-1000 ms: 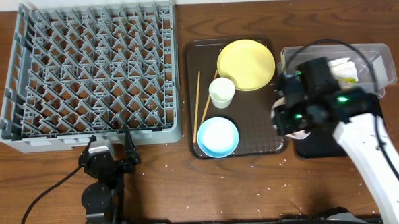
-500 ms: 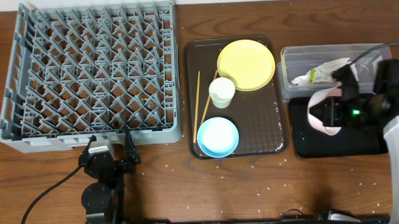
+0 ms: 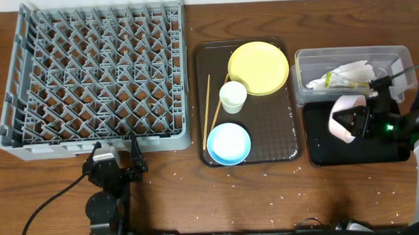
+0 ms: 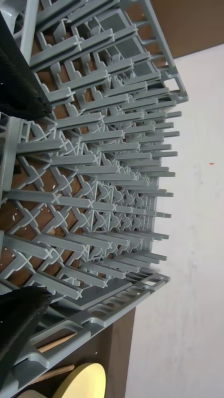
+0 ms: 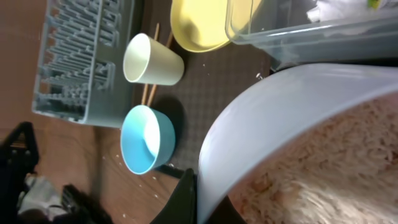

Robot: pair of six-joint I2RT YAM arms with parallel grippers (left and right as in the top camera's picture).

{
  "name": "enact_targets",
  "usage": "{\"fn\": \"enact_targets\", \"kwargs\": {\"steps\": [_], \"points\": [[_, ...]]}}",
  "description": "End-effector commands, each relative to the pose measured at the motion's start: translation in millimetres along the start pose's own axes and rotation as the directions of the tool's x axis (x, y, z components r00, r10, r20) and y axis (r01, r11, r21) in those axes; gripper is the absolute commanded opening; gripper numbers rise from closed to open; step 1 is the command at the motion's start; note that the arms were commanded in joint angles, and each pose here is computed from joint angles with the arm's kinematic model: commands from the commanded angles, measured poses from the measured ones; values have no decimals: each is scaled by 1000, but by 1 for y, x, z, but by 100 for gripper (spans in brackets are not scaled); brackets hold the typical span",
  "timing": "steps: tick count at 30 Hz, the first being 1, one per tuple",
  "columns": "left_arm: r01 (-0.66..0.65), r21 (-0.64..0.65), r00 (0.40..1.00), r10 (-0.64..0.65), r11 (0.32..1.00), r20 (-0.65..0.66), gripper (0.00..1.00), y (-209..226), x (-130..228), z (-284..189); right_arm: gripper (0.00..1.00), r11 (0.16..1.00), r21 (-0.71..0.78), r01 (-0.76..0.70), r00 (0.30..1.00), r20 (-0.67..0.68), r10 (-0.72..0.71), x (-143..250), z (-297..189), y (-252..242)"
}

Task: Sort waste into correct bins and load items into the dishwasher
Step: 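Carry the pink bowl to the black tray and tip out the rice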

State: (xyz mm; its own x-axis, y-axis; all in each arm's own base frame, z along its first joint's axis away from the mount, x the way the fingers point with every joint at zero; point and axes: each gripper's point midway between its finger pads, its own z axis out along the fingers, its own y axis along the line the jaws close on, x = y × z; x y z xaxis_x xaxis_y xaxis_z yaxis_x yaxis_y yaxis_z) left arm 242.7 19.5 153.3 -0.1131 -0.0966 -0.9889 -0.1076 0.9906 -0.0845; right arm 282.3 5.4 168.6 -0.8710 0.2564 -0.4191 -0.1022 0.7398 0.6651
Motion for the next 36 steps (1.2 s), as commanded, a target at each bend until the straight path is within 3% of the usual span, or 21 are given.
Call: {"fn": "enact_targets", "kwargs": {"steps": [1, 7, 22, 36], "points": [[-8, -15, 999, 7, 1000, -42, 86, 4, 18, 3, 1, 992, -122, -36, 996, 71, 45, -1, -2, 5], [-8, -15, 999, 7, 1000, -42, 86, 4, 18, 3, 1, 967, -234, -97, 972, 189, 143, 1, -4, -14], [-8, -15, 999, 7, 1000, -43, 86, 4, 18, 3, 1, 879, -474, -58, 888, 377, 262, -7, -39, -27], [-8, -15, 999, 7, 1000, -43, 86, 4, 18, 3, 1, 770, -563, -299, 780, 320, 537, -10, -64, -47]]}}
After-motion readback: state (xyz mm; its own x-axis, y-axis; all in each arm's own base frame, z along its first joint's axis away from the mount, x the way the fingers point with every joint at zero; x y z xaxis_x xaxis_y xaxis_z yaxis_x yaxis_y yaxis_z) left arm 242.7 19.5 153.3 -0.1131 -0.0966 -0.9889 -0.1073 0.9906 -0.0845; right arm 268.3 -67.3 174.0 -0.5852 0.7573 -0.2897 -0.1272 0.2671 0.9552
